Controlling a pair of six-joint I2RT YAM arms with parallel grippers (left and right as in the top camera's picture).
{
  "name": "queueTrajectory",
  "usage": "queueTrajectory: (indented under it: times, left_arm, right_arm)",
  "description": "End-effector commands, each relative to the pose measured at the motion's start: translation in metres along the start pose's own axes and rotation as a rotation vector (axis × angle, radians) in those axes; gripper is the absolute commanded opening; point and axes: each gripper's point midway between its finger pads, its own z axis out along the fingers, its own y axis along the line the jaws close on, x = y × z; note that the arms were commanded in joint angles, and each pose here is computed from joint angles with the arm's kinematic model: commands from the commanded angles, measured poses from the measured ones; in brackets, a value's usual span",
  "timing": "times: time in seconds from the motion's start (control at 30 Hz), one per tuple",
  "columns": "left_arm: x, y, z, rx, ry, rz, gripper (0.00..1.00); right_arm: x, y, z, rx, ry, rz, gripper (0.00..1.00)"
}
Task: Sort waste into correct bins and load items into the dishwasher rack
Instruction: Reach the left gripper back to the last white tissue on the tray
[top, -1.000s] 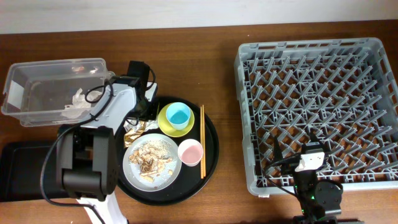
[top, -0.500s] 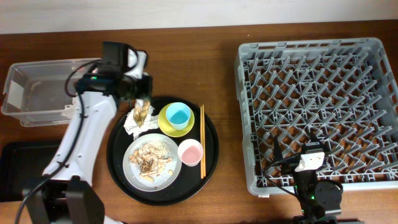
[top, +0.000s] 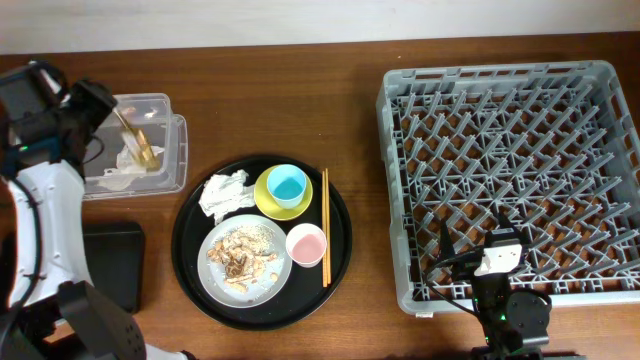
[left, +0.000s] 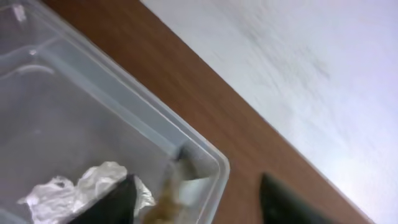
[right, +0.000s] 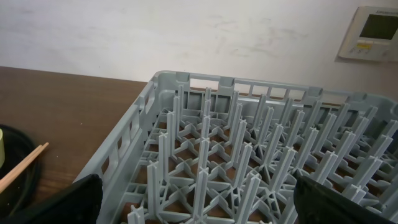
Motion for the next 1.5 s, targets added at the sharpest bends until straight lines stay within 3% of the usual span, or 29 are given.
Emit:
queueTrajectory:
  times: [0.0,0.13,0.2,0.3,0.4,0.43,0.47,0.53,0.67,0.8,1.3,1.47]
  left_arm:
    - [-0.009,0.003,-0.005,-0.001,-0.02,-0.053,0.74]
    - [0.003,-0.01,-0.006,0.074,0.043,-0.055,0.76]
    - [0.02,-0.032,-0.01,0.209,0.139,-0.027,0.76]
    - [0.058,-0.087,-0.038,0.554,0.315,0.124,0.76]
    - [0.101,-0.104,-0.052,0.638,0.444,0.222,0.76]
    - [0.122,-0.103,-0.053,0.611,0.497,0.277,0.76]
    - [0.158,-0.086,-0.047,0.422,0.587,0.362,0.76]
    - [0.177,-0.069,-0.043,0.247,0.618,0.44,0.76]
    - [0.196,-0.051,-0.041,-0.03,0.59,0.627,0.76]
    - [0.199,-0.04,-0.039,-0.225,0.517,0.68,0.76]
    - [0.269,-0.009,0.02,-0.306,0.686,0.751,0.75]
    - [0.28,-0.001,0.03,-0.321,0.711,0.755,0.66]
  right_arm:
    - [0.003,-0.003,0.0,0.015,0.004,0.002,0.98]
    - [0.003,-0.003,0.0,0.015,0.004,0.002,0.98]
    - [0.003,-0.003,0.0,0.015,0.004,0.002,0.98]
    - [0.003,-0.003,0.0,0.015,0.004,0.002,0.98]
    - [0.003,-0.003,0.0,0.015,0.004,0.002,0.98]
    - [0.003,-0.003,0.0,0.015,0.004,0.002,0.98]
    - [0.003,-0.003,0.0,0.015,0.004,0.002,0.98]
    - [0.003,-0.003,0.0,0.015,0.004,0.002,0.98]
    - [0.003,-0.003,0.0,0.015,0.004,0.002,0.98]
    - [0.003,-0.003,0.0,0.015,0.004,0.002,0.98]
    - [0.003,-0.003,0.0,0.015,0.004,0.002,0.98]
    - [0.003,-0.003,0.0,0.015,0.004,0.002,0.98]
